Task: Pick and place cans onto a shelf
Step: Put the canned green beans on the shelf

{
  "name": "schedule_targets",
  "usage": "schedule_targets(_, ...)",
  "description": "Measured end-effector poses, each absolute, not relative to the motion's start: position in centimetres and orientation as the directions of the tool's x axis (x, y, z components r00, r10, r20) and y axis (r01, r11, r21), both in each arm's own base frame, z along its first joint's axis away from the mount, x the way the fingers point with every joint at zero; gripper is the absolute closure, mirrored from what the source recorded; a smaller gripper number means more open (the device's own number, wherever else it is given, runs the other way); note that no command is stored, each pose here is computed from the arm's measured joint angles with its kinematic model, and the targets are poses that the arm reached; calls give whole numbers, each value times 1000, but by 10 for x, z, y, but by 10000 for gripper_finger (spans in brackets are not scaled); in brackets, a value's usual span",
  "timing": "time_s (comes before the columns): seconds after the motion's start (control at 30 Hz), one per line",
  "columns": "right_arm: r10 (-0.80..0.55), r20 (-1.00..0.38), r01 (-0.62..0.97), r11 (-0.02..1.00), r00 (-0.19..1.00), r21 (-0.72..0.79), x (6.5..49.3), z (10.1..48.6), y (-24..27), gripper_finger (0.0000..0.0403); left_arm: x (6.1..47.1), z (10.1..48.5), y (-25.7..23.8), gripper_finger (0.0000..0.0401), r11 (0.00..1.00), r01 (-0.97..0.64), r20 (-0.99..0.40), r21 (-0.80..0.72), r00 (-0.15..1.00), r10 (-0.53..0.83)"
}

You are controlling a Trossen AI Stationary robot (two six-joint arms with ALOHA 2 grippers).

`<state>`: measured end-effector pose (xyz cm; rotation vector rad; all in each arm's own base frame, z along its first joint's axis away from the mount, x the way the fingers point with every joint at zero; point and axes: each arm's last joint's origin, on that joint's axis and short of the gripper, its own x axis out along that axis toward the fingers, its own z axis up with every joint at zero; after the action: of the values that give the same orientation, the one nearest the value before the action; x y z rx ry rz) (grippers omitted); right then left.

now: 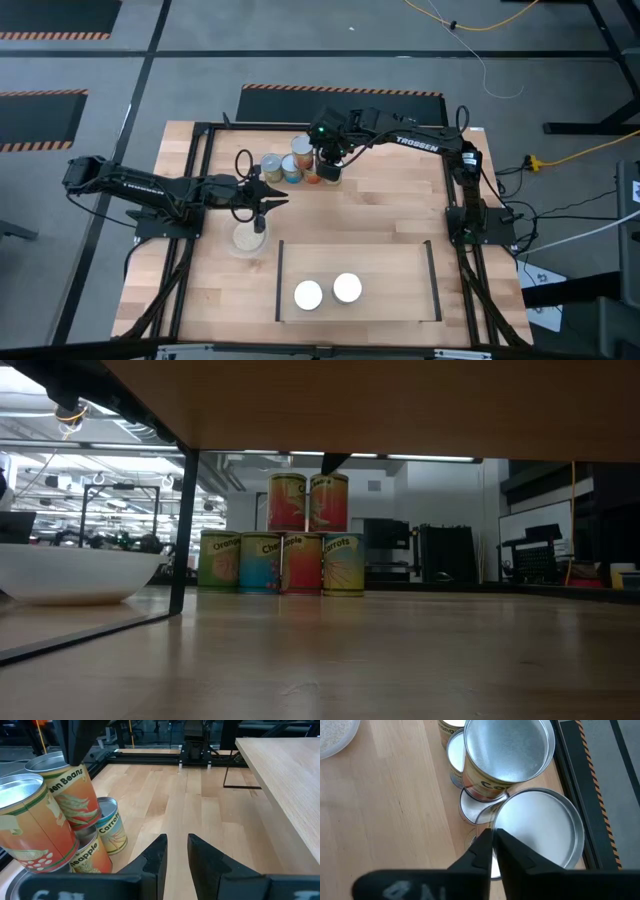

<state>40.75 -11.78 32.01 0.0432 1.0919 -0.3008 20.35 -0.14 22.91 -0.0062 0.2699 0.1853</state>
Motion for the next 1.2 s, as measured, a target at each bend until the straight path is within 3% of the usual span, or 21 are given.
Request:
schedule_targets(0.2,-219,-878,261,959,425,-113,408,320,-118,398,203,229,-1,332,983,-183,-266,19,947,181)
schedule_targets(0.73,-214,-880,233,965,424,-122,405,325,-115,401,203,229,-1,332,983,-183,-266,19,947,181)
schedule_targets(1.2,-204,-854,190,974,478,-126,382,398,-89,402,203,229,-1,332,983,-183,-266,19,947,181)
